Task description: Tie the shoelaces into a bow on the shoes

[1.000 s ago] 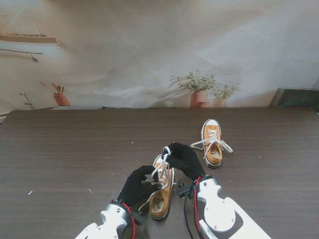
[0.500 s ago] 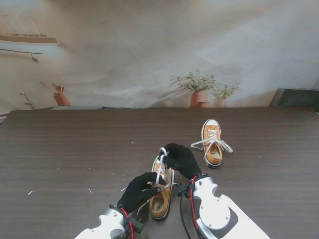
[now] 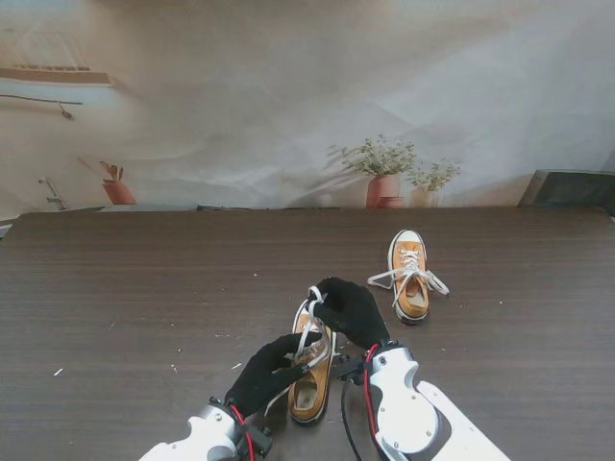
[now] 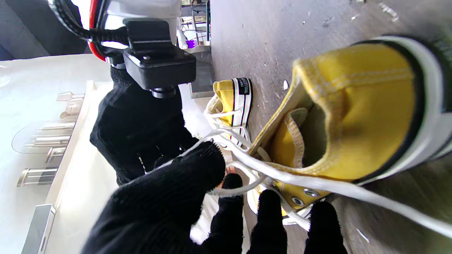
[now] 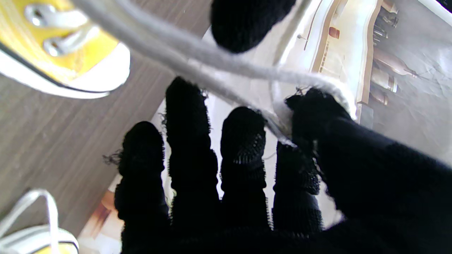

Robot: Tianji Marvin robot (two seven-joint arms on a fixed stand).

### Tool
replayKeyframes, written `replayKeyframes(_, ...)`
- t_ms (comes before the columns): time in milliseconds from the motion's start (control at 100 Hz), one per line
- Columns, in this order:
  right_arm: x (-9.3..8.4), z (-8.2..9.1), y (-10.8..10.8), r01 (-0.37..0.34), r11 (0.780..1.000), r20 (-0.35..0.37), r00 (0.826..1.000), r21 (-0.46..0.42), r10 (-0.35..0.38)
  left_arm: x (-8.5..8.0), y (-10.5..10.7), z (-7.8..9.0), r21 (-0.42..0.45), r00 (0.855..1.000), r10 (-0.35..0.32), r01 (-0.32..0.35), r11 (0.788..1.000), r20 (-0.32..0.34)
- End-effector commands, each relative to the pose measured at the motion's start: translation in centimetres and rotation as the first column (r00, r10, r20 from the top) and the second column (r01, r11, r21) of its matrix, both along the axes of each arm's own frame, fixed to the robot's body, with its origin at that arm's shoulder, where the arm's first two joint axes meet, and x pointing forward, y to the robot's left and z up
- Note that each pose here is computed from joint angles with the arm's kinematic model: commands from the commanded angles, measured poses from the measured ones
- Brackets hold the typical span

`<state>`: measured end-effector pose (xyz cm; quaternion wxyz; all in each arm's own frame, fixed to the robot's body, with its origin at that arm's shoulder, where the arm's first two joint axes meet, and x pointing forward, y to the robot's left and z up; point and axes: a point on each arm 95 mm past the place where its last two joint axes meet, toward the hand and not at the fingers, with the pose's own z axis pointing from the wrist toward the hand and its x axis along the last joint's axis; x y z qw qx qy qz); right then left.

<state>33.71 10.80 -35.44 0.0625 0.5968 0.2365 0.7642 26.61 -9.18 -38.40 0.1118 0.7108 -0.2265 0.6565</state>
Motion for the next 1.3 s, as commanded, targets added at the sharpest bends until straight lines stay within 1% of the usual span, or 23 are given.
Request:
replayKeyframes(0,-0.4,0.2,0.2,-0.012,1.000,0.014,1.000,0.002,0.012,-0.4,-0.2,0.2,-0.006,1.000,-0.024,0.024,1.000,-0.001)
replayKeyframes(200,-0.8,1.3,0.1,0.001,0.999,0.109,0.994,-0.044,0.004,-0.8,-0.2,0.6,-0.018,0.999,-0.037,0.037,0.999,0.012)
replayKeyframes(360,-0.7,1.6,0.2,0.005,0.998,0.132,0.991,-0.070,0.004,-1.0,-0.1,0.9,-0.032,1.000,-0.020,0.020,0.999,0.012)
replayKeyframes(490,-0.7,1.6,0.4,0.029,0.995,0.150,0.989,-0.099,-0.014,-1.2,-0.1,0.9,-0.039,1.000,-0.019,0.019,0.999,0.003)
replayKeyframes(580,-0.8,1.6,0.7,0.051,0.988,0.193,0.981,-0.145,-0.022,-1.3,-0.2,1.0,-0.043,0.999,-0.033,0.033,0.999,0.001)
replayKeyframes(700,-1.0,1.6,1.0,0.056,0.980,0.240,0.971,-0.191,-0.009,-1.3,-0.3,1.1,-0.043,0.998,-0.055,0.055,0.998,0.001)
replayKeyframes(780,-1.1,1.6,1.2,0.052,0.980,0.242,0.970,-0.193,-0.004,-1.3,-0.3,1.1,-0.043,0.998,-0.057,0.057,0.997,0.002)
replayKeyframes(980,-1.2,1.5,1.1,0.061,0.981,0.224,0.974,-0.186,-0.018,-1.3,0.2,0.9,-0.040,1.000,-0.022,0.022,0.999,0.009)
replayKeyframes(1090,-1.4,1.3,0.9,0.069,0.983,0.206,0.978,-0.170,-0.033,-1.3,0.5,0.8,-0.035,1.000,-0.019,0.020,0.999,0.007)
replayKeyframes(1290,-1.8,1.1,0.9,0.060,0.985,0.194,0.981,-0.160,-0.028,-1.1,0.6,1.0,-0.031,1.000,-0.014,0.014,0.999,0.003)
